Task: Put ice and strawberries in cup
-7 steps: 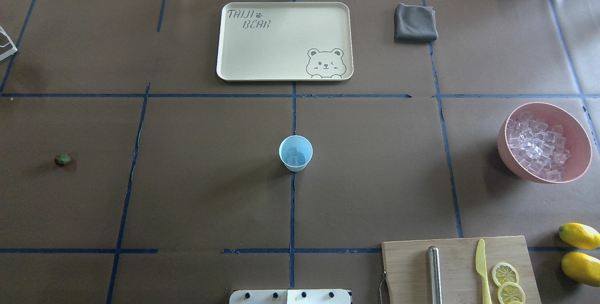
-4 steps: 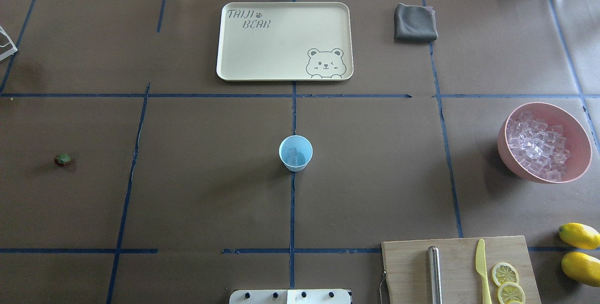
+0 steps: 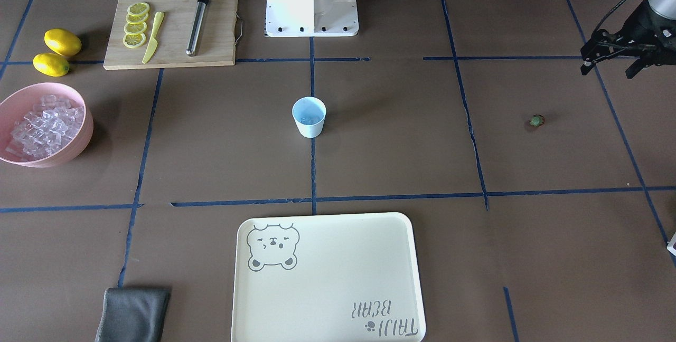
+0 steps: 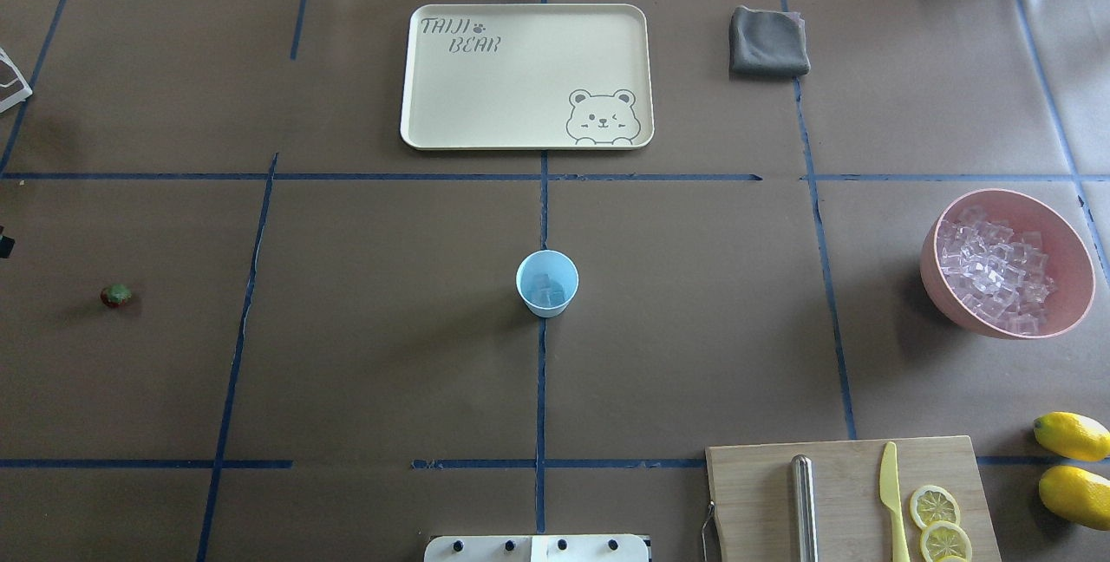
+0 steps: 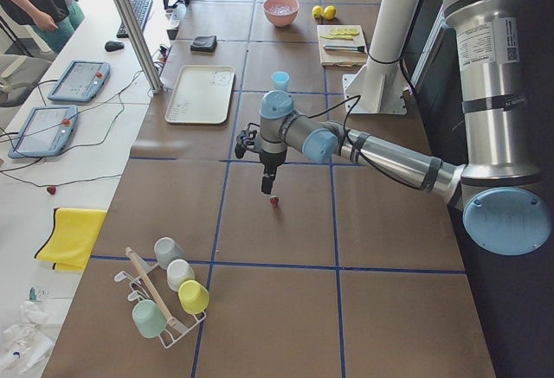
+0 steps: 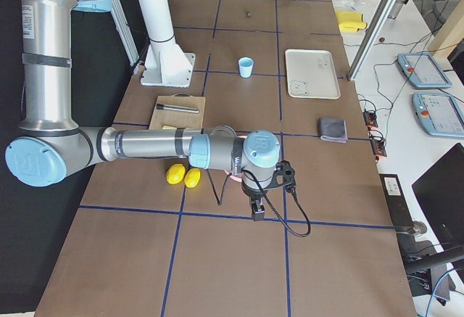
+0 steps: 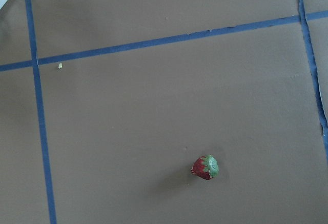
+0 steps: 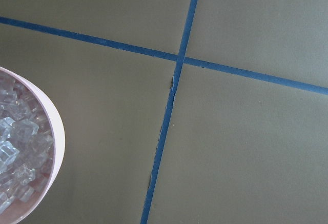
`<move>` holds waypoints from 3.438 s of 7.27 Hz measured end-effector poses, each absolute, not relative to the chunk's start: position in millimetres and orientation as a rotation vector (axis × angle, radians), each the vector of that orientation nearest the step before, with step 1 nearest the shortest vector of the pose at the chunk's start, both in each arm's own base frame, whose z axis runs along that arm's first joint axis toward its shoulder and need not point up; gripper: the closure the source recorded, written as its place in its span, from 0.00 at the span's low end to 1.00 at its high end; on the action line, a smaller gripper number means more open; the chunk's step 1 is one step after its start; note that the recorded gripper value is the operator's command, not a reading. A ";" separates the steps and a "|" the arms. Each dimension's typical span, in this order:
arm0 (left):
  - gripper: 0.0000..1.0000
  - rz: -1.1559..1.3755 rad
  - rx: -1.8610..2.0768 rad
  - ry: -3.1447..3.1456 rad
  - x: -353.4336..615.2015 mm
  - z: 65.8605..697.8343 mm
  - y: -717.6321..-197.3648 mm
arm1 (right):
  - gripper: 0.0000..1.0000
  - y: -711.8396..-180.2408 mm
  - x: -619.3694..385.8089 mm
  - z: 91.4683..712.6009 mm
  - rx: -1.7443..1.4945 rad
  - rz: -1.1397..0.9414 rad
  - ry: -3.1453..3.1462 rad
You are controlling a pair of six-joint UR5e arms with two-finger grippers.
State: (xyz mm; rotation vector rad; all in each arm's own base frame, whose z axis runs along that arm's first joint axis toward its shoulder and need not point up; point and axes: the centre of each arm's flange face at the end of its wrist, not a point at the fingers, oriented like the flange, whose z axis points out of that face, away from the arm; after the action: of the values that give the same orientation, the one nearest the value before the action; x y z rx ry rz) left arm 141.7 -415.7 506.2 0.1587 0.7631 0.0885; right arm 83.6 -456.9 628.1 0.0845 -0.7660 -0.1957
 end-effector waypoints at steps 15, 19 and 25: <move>0.60 0.069 0.243 0.791 265.1 600.0 -401.9 | 0.00 -459.6 83.6 623.0 0.091 -0.191 -0.766; 1.00 0.090 0.201 0.838 264.1 596.2 -395.4 | 0.00 -461.5 83.7 620.0 0.094 -0.187 -0.765; 1.00 0.059 0.143 0.886 228.1 516.5 -402.7 | 0.00 -463.8 83.7 615.1 0.097 -0.173 -0.766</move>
State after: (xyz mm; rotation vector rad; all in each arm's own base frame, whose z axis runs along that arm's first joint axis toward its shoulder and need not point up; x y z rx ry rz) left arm 228.1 -402.7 516.5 0.1426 0.8858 0.0585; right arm 83.7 -463.8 615.1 0.0971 -0.7661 -0.1734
